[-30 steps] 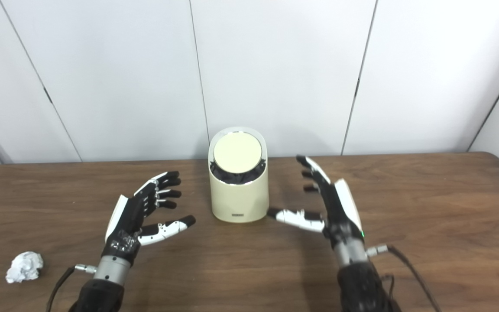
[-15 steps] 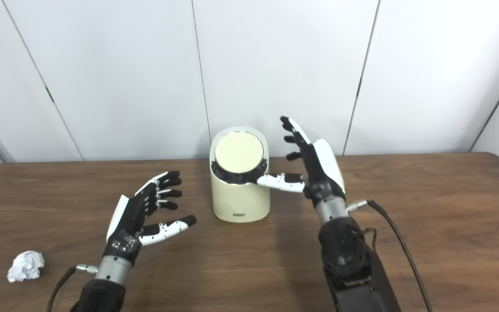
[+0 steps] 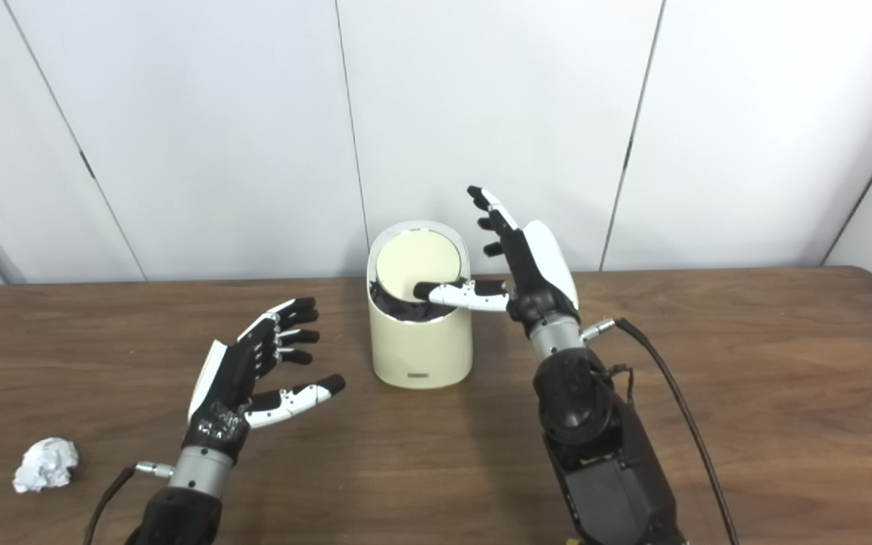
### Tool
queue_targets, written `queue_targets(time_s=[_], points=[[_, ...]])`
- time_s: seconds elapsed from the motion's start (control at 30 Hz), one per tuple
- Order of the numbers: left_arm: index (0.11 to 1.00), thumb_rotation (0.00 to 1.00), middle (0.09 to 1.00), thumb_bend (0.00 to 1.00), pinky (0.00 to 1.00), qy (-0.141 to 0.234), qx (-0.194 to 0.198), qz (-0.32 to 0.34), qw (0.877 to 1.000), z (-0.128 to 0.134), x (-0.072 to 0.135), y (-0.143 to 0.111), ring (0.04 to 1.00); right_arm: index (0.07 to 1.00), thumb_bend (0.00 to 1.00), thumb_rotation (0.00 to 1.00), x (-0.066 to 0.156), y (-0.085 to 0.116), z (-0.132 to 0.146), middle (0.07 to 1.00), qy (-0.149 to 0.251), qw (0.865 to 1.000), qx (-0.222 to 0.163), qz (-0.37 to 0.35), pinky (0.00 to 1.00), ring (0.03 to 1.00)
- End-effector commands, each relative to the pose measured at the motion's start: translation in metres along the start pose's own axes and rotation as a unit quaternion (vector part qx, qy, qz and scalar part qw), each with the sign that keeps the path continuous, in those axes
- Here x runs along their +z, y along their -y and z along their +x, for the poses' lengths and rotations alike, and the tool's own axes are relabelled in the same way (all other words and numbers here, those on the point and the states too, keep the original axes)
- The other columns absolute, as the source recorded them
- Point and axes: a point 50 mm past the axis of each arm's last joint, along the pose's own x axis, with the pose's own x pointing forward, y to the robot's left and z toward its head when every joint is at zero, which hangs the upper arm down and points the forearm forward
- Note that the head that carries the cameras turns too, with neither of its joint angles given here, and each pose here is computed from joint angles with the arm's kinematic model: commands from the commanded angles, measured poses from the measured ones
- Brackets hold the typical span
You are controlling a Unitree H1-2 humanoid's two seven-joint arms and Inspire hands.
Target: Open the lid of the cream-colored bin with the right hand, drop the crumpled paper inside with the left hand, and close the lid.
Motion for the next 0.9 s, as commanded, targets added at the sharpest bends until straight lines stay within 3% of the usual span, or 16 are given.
queue_targets(time_s=[0.0, 0.63, 0.87], points=[[0.834, 0.11, 0.818, 0.78, 0.67, 0.033, 0.006, 0.001, 0.999, 0.012, 0.014, -0.003, 0.746, 0.929, 0.87, 0.39, 0.028, 0.008, 0.018, 0.917, 0.037, 0.999, -0.022, 0.0, 0.68, 0.833], [0.829, 0.09, 0.816, 0.77, 0.61, 0.033, 0.005, 0.001, 0.999, 0.006, 0.015, 0.0, 0.734, 0.912, 0.86, 0.36, 0.034, -0.006, 0.032, 0.913, 0.031, 1.0, -0.005, -0.006, 0.67, 0.847], [0.831, 0.09, 0.821, 0.77, 0.64, 0.034, 0.003, 0.003, 0.999, 0.002, 0.017, 0.001, 0.735, 0.907, 0.84, 0.33, 0.03, -0.006, 0.034, 0.909, 0.028, 1.0, -0.002, -0.01, 0.67, 0.849]])
